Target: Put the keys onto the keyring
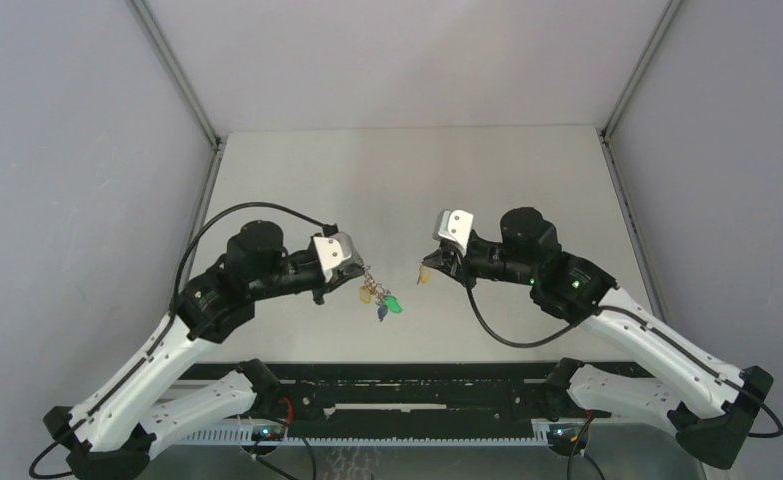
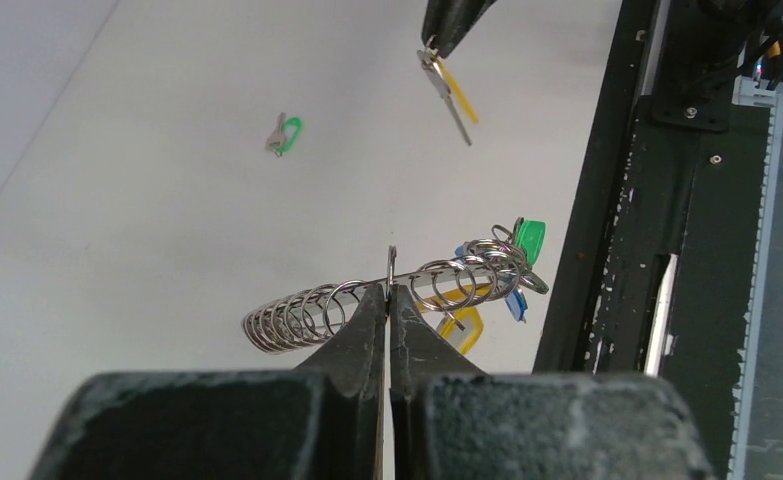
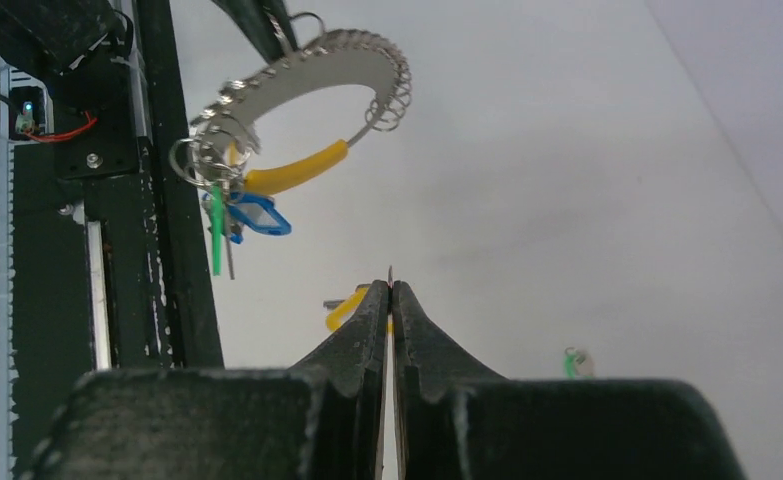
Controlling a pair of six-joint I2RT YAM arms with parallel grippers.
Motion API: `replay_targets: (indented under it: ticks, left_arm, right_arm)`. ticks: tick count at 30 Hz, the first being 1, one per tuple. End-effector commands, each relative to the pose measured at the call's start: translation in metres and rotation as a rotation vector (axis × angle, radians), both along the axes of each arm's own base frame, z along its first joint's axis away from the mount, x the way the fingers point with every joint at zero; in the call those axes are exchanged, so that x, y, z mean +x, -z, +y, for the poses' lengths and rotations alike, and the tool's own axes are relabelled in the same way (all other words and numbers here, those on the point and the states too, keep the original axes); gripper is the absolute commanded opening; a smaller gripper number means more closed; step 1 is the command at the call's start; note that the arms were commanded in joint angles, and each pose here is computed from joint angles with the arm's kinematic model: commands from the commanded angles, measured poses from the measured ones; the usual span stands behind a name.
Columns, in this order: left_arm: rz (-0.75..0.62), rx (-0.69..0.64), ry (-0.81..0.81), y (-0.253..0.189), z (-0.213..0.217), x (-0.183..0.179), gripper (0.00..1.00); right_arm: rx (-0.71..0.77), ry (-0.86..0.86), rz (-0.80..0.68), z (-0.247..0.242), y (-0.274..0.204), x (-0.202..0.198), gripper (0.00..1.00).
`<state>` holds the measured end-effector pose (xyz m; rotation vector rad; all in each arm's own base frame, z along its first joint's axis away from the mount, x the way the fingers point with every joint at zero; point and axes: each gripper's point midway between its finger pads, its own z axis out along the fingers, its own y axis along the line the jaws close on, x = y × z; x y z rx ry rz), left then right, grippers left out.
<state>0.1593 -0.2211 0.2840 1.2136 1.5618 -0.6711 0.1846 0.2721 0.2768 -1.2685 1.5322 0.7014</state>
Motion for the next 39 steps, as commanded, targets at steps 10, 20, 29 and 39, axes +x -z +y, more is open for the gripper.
replay_targets:
  ticks: [10, 20, 29, 39]
  left_arm:
    - [-0.09, 0.033, 0.131, -0.017, -0.028, 0.003, 0.0]
    - [-0.111, 0.01, 0.101, 0.002, -0.017, -0.002, 0.0]
    - [-0.112, -0.004, 0.102, 0.003, -0.017, -0.004, 0.0]
    - [-0.111, -0.008, 0.157, 0.009, -0.021, -0.011, 0.0]
  right_arm:
    - [0.134, -0.17, -0.272, 0.029, -0.028, -0.019, 0.0]
    - [0.162, -0.242, -0.331, 0.055, -0.023, -0.029, 0.0]
    - [0.126, -0.287, -0.368, 0.068, -0.022, -0.033, 0.0]
    - [0.099, -0.277, -0.391, 0.067, -0.019, -0.036, 0.0]
